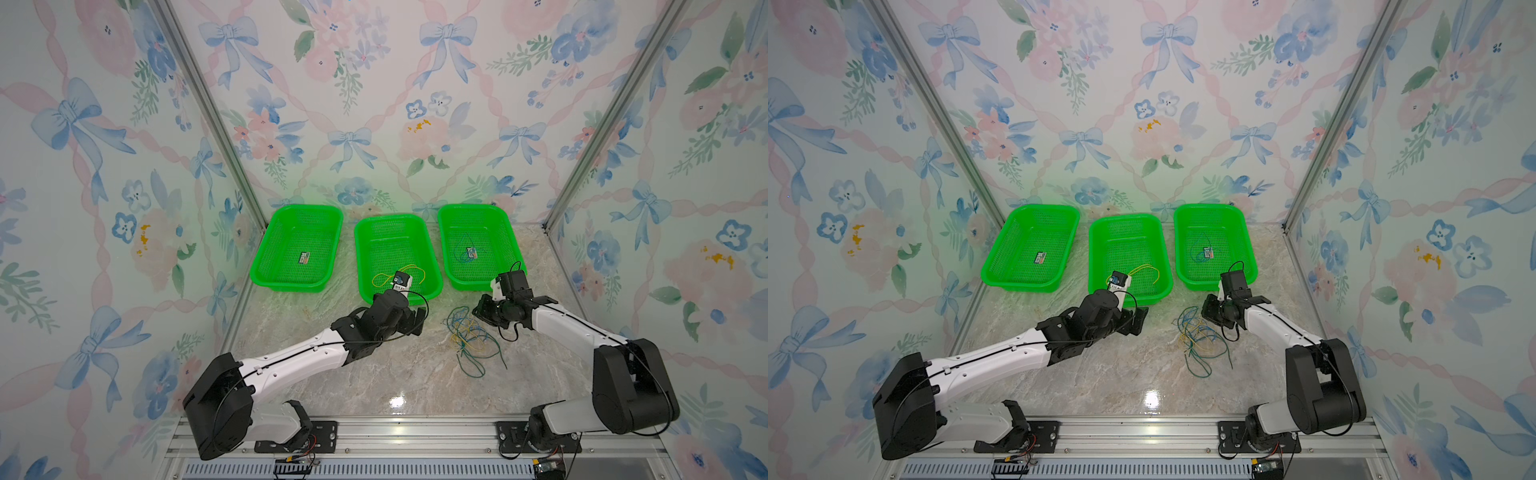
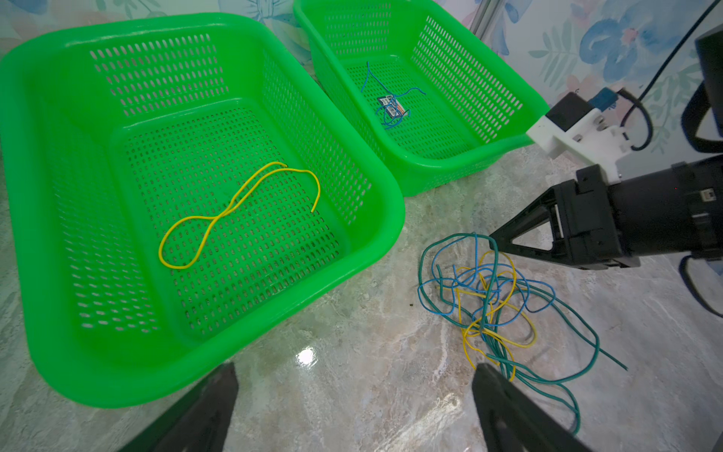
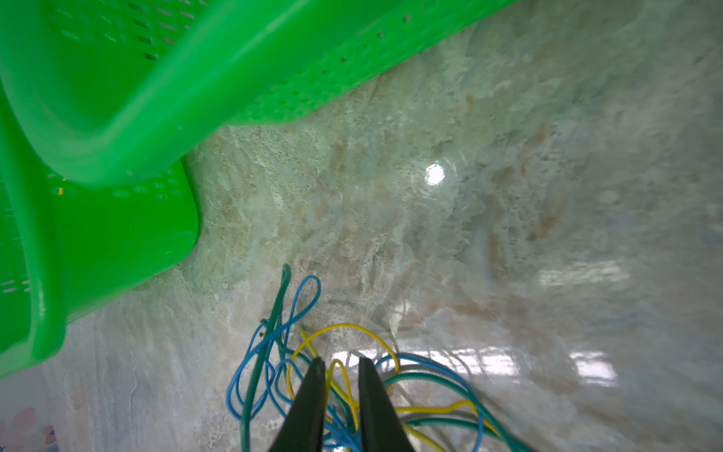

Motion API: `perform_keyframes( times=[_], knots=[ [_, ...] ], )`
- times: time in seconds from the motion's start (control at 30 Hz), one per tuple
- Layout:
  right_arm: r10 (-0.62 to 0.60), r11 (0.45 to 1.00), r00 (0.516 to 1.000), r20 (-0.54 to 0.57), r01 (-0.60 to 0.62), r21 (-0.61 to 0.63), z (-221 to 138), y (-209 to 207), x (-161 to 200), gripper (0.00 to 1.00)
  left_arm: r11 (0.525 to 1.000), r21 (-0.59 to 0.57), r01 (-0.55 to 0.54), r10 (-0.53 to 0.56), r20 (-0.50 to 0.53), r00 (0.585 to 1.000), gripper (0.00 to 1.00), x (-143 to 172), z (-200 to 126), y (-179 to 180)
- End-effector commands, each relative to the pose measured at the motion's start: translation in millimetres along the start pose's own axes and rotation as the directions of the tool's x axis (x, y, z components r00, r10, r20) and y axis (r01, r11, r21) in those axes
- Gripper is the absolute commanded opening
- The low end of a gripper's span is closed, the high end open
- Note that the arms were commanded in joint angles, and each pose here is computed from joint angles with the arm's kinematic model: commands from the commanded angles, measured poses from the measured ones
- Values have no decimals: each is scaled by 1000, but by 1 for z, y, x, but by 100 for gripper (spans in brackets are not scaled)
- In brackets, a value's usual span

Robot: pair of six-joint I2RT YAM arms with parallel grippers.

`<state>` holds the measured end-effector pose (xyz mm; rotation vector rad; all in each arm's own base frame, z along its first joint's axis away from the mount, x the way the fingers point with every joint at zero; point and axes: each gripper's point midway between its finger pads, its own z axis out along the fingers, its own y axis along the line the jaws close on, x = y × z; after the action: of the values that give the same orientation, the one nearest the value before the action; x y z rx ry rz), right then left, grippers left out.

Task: Untangle and sort cables by color
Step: Untie the cable.

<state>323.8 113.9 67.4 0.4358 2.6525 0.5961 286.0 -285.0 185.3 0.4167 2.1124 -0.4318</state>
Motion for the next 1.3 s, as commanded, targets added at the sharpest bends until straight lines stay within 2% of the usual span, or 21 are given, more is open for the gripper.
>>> perform_keyframes(
  times=[0.0,0.07,0.1,0.13,0.23,0.3,0.37,0.6,0.7,0.87,1.03,1.27],
  knots=[
    [-13,1000,1000,-6,13,-21,-3,10,-1,14,1000,3,-21,21,15,1000,98,-8,4,-7],
    [-12,1000,1000,-5,12,-23,-5,12,1,19,1000,5,-26,26,10,1000,98,-7,6,-10],
    [-18,1000,1000,-6,18,-24,-5,13,3,28,1000,4,-27,27,8,1000,98,-6,6,-12],
    [-22,1000,1000,-8,22,-21,-4,13,5,30,1000,3,-29,29,7,1000,98,-5,6,-13],
    [16,1000,1000,-24,-16,-15,2,12,11,29,999,-3,-34,34,4,999,98,-3,7,-14],
    [22,1000,999,-34,-23,-15,6,11,14,21,999,-8,-35,35,2,999,98,-1,8,-14],
    [18,1000,999,-35,-18,-17,6,12,15,9,999,-7,-35,35,-2,999,98,1,8,-15],
    [-40,998,999,4,40,-44,-22,27,16,3,999,35,-10,10,-4,1000,98,-2,7,-27],
    [-50,996,998,44,53,-73,-42,37,14,3,999,41,12,-12,8,1000,98,-9,5,-29],
    [-106,985,977,185,129,-118,-91,57,3,0,995,91,33,-34,17,999,98,-23,6,-43],
    [-231,956,920,317,275,-101,-142,74,-7,0,994,113,14,-18,36,999,98,-38,9,-53],
    [-294,906,843,451,396,-149,-195,102,-12,0,987,158,12,-14,11,1000,98,-36,15,-65]
  ],
)
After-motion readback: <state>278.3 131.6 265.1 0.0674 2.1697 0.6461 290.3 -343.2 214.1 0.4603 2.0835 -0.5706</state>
